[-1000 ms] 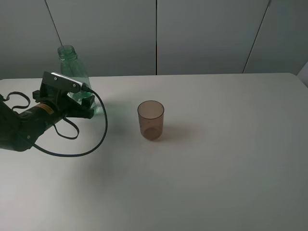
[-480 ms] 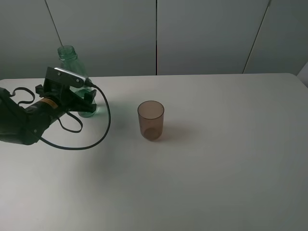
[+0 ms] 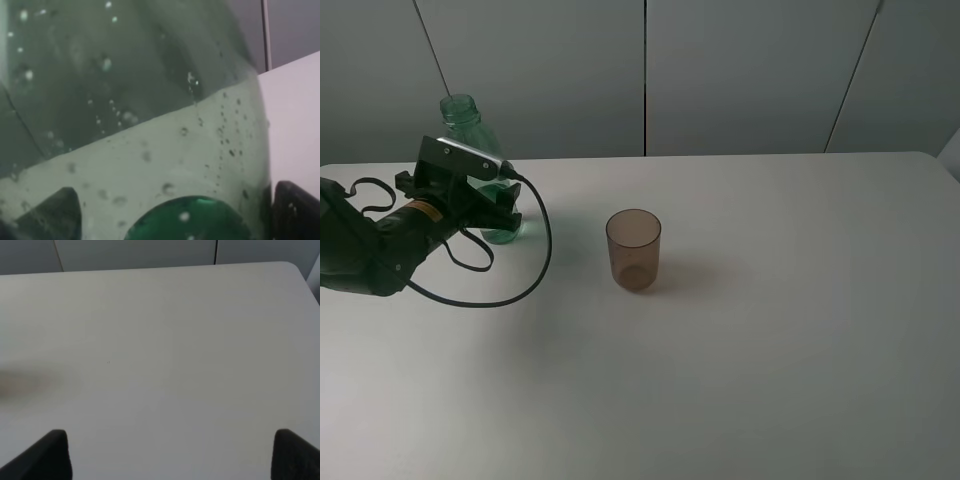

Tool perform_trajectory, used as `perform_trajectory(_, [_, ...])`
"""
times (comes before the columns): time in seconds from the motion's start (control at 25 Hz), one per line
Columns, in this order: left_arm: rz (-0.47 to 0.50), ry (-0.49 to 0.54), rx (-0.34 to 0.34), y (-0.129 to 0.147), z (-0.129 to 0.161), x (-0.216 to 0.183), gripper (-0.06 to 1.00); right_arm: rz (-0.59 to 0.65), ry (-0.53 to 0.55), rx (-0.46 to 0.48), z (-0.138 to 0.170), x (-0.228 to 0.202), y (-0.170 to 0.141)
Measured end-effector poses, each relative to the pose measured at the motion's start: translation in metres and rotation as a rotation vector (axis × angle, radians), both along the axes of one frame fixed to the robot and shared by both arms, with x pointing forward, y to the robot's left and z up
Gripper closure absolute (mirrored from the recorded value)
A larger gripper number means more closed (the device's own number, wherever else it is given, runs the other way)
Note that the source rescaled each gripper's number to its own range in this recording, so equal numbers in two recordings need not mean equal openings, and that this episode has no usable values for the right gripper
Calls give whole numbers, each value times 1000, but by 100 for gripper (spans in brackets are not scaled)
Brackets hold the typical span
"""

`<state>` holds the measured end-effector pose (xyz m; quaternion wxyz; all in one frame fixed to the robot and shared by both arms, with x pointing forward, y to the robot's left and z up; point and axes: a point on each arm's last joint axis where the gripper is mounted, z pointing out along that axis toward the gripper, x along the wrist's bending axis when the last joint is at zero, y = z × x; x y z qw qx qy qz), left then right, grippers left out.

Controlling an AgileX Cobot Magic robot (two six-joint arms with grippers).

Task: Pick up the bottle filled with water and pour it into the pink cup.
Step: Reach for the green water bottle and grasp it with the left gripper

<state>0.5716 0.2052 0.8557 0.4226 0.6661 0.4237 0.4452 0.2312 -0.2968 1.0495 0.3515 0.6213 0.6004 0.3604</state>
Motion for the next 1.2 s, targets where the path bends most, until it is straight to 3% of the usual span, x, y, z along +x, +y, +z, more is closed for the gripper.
perform_trajectory(1.2, [8,24,7,-2,-19,8,-6,0,0,0,0,0,0])
